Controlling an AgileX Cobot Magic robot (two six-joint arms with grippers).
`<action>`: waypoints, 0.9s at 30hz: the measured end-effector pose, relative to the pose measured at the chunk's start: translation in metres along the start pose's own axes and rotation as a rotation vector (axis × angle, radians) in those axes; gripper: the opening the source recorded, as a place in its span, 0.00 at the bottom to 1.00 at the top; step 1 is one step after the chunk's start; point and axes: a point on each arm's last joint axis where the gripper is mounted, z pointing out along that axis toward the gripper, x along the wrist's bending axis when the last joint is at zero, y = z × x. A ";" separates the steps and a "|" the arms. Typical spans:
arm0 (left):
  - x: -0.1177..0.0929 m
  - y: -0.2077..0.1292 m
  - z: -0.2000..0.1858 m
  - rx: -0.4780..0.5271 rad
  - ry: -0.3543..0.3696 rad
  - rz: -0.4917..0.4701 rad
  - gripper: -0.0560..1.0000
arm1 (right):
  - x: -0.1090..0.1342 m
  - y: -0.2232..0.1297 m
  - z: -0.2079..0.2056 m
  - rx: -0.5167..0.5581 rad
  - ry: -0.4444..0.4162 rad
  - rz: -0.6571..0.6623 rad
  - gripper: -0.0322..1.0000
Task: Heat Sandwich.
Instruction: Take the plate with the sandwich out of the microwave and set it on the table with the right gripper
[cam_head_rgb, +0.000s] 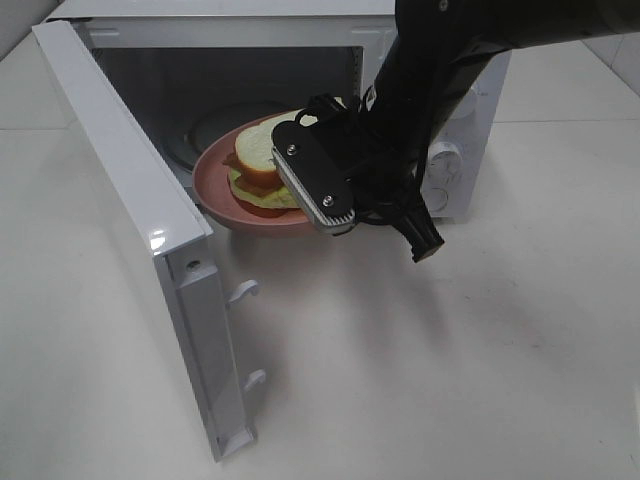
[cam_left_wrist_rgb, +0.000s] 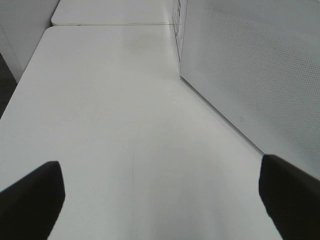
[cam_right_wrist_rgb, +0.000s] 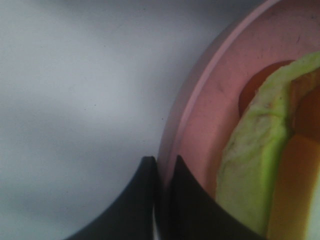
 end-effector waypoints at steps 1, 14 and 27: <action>0.000 0.000 0.000 0.000 0.000 0.000 0.99 | 0.002 0.000 -0.001 -0.001 0.002 0.001 0.08; 0.000 0.000 0.000 0.000 0.000 0.000 0.99 | 0.040 -0.003 -0.023 -0.011 0.015 0.049 0.08; 0.000 0.000 0.000 0.000 0.000 0.000 0.99 | 0.087 -0.005 -0.051 -0.010 0.008 0.103 0.08</action>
